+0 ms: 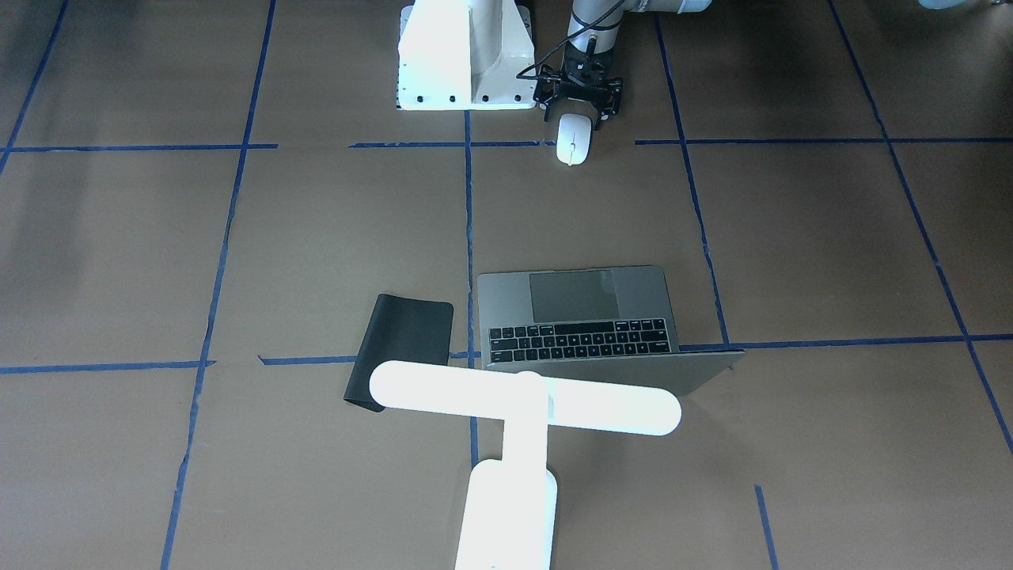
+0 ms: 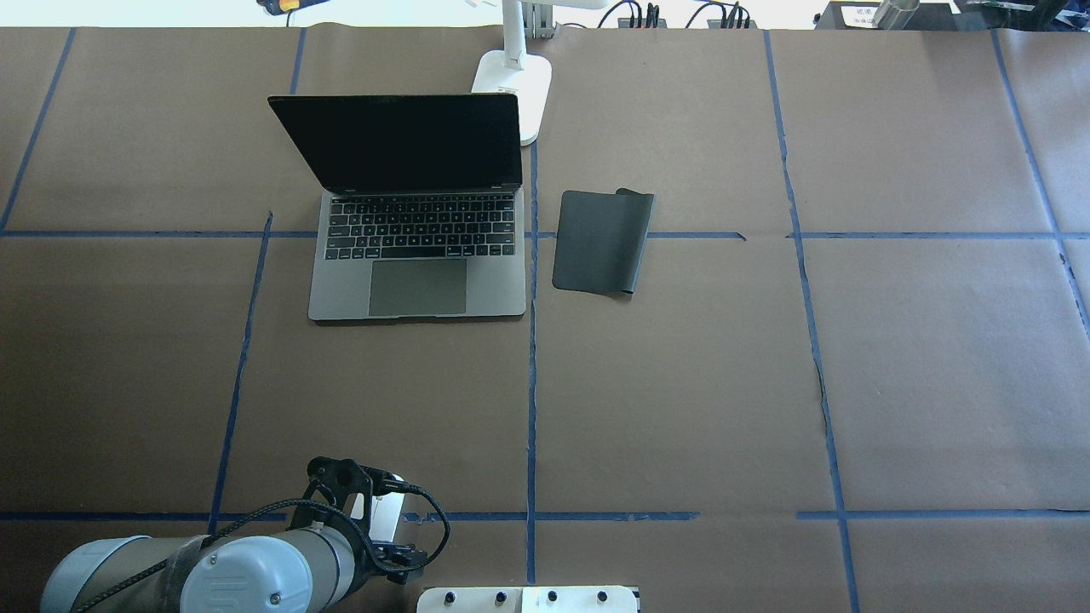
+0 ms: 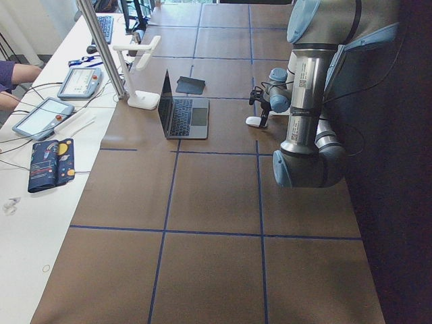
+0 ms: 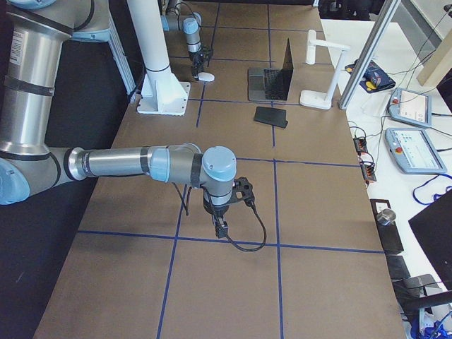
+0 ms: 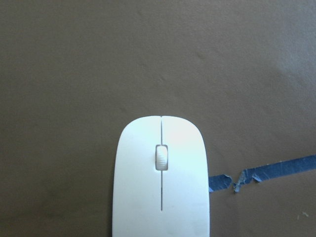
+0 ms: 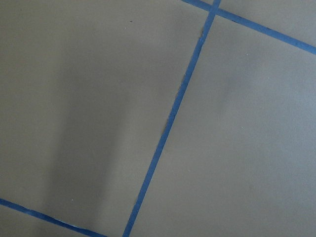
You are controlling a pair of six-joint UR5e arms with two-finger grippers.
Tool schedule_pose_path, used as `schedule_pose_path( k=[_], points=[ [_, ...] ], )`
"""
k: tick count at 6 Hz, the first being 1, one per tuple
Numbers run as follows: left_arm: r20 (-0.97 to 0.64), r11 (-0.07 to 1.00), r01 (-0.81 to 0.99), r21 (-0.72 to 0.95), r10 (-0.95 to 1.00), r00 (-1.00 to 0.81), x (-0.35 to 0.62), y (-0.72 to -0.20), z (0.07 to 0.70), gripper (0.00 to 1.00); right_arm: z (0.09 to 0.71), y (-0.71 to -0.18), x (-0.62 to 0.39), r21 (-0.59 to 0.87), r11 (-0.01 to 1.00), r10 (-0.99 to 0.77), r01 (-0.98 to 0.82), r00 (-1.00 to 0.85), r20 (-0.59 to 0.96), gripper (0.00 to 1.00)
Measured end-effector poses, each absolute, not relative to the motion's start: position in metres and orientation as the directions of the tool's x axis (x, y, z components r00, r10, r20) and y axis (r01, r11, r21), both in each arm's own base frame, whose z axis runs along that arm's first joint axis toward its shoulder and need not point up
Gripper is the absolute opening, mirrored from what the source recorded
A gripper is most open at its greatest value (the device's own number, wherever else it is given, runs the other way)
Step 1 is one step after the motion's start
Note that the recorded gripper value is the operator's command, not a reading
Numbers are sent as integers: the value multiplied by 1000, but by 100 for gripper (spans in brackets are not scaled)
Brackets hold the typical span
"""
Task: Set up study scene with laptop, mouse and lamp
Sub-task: 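Reach the left gripper to the white mouse and grasp it, then carry the white mouse with the left gripper onto the black mouse pad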
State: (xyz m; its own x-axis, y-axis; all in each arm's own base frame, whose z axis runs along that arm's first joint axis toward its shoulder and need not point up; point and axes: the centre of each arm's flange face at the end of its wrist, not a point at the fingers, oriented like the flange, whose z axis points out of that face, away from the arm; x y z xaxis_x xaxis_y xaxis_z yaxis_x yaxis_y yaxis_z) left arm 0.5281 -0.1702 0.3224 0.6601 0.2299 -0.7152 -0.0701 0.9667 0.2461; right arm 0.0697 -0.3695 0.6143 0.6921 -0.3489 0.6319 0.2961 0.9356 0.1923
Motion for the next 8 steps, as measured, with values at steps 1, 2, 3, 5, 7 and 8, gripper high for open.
schedule_pose_path(
  k=[1, 2, 3, 5, 7, 8],
  points=[
    [-712, 964, -76, 256, 241, 660, 528, -172, 323, 63, 614, -370, 70, 190, 937, -345, 294, 693, 633, 100],
    [-710, 963, -77, 259, 243, 661, 528, -174, 323, 42, 614, -370, 70, 181, 942, -331, 283, 698, 635, 100],
    [-709, 963, -74, 259, 242, 662, 527, -176, 323, 24, 613, -371, 70, 170, 948, -313, 268, 704, 637, 100],
    [-713, 965, -52, 257, 226, 664, 521, -190, 321, 10, 613, -371, 70, 164, 951, -304, 261, 707, 639, 100],
    [-746, 964, 9, 266, 199, 636, 513, -228, 288, 9, 612, -371, 70, 164, 952, -303, 260, 707, 639, 100],
    [-768, 964, 45, 261, 179, 616, 513, -255, 267, 9, 612, -372, 70, 163, 952, -303, 260, 708, 638, 100]
  ],
)
